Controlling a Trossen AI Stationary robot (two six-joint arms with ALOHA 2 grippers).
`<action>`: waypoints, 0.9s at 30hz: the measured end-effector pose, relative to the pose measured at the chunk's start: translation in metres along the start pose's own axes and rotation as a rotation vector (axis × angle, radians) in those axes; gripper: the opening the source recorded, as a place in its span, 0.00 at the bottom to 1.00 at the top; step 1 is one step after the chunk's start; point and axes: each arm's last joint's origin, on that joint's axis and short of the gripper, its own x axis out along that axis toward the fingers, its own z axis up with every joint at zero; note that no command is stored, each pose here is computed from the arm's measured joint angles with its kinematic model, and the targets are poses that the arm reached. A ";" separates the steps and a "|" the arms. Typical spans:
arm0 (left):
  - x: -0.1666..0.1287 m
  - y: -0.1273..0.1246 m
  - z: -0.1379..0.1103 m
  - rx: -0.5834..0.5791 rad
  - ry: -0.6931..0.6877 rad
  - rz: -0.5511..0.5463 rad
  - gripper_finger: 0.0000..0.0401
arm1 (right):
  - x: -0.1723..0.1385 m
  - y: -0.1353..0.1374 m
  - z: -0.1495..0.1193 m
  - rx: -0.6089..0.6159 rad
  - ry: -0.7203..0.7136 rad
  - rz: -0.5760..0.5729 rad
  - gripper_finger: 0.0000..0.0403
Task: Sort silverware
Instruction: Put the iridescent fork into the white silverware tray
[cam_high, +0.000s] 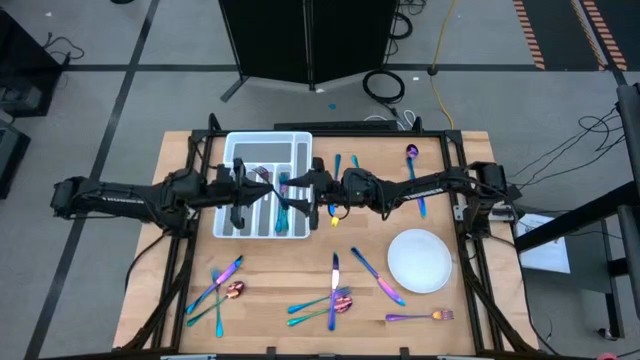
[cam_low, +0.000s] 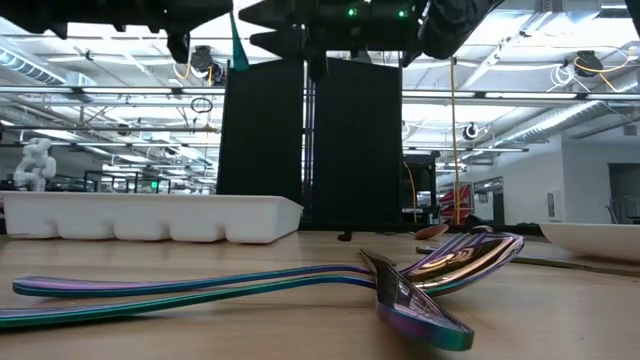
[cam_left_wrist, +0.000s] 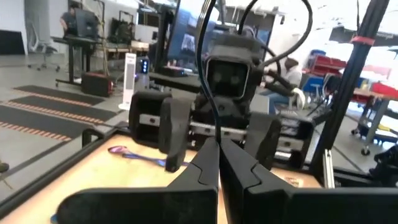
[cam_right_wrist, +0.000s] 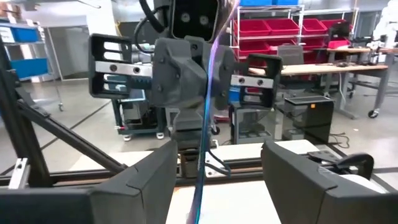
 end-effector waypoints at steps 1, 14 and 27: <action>0.001 0.000 -0.001 0.000 0.006 0.000 0.00 | 0.000 0.000 0.000 0.000 -0.001 -0.001 0.53; 0.015 0.000 -0.010 0.000 0.032 -0.006 0.00 | 0.000 -0.003 -0.003 0.019 0.035 -0.010 0.53; 0.015 0.001 -0.009 -0.001 0.018 0.009 0.00 | 0.002 -0.003 -0.007 0.024 0.033 -0.009 0.32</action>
